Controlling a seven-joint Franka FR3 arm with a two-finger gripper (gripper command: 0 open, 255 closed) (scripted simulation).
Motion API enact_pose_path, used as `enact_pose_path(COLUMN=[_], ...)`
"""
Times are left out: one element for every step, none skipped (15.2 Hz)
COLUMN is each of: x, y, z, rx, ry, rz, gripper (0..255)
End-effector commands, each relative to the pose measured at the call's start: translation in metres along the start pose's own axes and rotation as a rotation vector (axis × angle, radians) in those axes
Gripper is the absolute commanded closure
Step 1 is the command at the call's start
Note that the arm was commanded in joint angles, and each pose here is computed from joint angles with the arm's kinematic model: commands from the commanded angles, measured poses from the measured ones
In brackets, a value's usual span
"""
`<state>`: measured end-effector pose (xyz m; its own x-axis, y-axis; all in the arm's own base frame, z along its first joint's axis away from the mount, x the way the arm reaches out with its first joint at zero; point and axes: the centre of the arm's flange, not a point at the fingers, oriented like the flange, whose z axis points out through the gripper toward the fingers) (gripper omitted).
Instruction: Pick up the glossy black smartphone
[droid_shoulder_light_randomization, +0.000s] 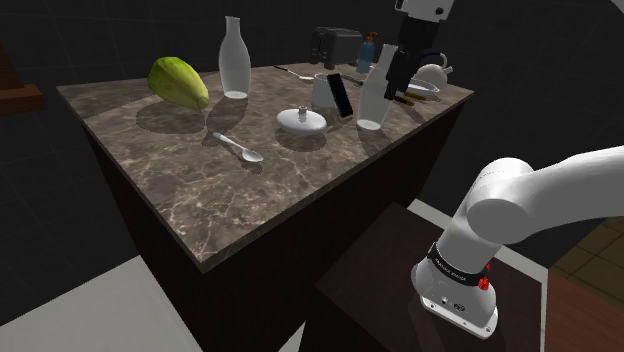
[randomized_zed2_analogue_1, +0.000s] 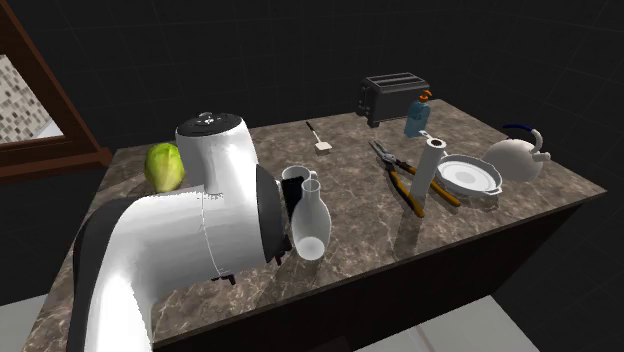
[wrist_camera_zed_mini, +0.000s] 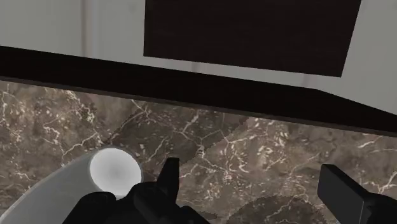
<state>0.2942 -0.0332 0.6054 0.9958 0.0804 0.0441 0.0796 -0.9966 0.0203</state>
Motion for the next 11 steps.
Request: enact_pose_path(x=[0.0,0.014,0.027,0.042,0.056,0.071,0.086,0.101,0.116,0.131,0.146], y=[0.0,-0.008,-0.015,-0.021,-0.026,-0.03,-0.034,-0.037,-0.038,-0.039,-0.039], z=[0.0,0.003,0.006,0.01,0.014,0.018,0.022,0.026,0.031,0.036,0.04], rx=[0.0,-0.035,-0.069,-0.104,-0.138,-0.173,-0.207,-0.242,-0.277,-0.311,-0.346], ry=[0.0,-0.005,-0.009,-0.014,-0.019,-0.023,-0.028,-0.033,-0.037,-0.042,-0.047], rz=[0.0,0.05,0.099,0.149,0.198,0.248,0.297,0.347,0.397,0.446,0.496], gripper=[0,0,0,0,0,0,0,0,0,0,0])
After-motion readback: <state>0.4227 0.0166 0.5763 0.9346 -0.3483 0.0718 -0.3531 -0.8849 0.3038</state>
